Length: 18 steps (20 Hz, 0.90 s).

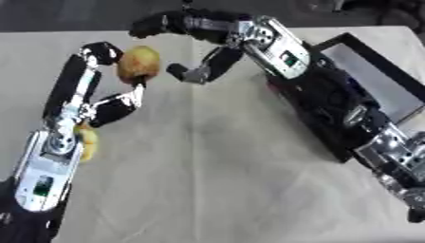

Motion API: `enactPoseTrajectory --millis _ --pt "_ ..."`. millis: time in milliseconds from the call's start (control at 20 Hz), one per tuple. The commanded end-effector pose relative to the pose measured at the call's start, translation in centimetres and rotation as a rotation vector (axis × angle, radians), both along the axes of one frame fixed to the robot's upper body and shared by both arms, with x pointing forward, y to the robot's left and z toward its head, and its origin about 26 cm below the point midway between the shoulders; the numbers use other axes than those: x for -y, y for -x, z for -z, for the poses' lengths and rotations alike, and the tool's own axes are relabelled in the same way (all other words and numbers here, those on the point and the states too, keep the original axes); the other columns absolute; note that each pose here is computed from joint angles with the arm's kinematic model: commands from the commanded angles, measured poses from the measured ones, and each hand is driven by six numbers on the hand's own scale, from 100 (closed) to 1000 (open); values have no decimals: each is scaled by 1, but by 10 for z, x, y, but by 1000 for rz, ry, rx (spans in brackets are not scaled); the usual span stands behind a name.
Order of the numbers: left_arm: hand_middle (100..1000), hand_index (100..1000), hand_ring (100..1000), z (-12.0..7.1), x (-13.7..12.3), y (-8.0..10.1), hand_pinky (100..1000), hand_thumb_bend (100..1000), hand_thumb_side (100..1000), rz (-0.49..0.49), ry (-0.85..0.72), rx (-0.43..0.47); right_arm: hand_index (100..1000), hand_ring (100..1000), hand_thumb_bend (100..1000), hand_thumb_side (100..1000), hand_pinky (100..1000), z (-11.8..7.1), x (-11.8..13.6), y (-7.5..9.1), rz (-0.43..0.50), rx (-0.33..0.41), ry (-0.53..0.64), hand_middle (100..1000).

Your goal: Pick up the objects with one hand, pass them to the other hand, and then place them into the box on the other side of the table.

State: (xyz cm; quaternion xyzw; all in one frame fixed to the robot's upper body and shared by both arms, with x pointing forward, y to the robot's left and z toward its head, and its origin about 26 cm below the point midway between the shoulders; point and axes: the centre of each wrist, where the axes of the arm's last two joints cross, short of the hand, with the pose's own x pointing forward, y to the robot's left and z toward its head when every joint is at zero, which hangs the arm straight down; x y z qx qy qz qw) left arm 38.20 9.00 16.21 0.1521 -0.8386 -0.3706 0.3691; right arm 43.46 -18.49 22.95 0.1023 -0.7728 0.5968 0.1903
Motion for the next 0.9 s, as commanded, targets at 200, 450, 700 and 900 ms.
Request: enactPoseTrajectory --millis 200,450,700,900 --pt "563 551 674 -16 11 5 759 100 160 44 37 58 1000 965 100 176 999 -10 -2 -2 -186 199 158 923" --pt "560 551 671 -18 16 9 757 100 162 65 60 71 1000 965 100 185 996 -7 -3 -3 -174 212 168 908" --pt "557 550 668 -20 19 11 757 100 161 77 72 79 1000 965 100 184 997 -3 -3 -5 -161 220 174 888" --pt "557 552 669 -20 20 11 757 100 161 81 69 75 993 947 100 171 996 0 -3 -5 -154 199 158 826"
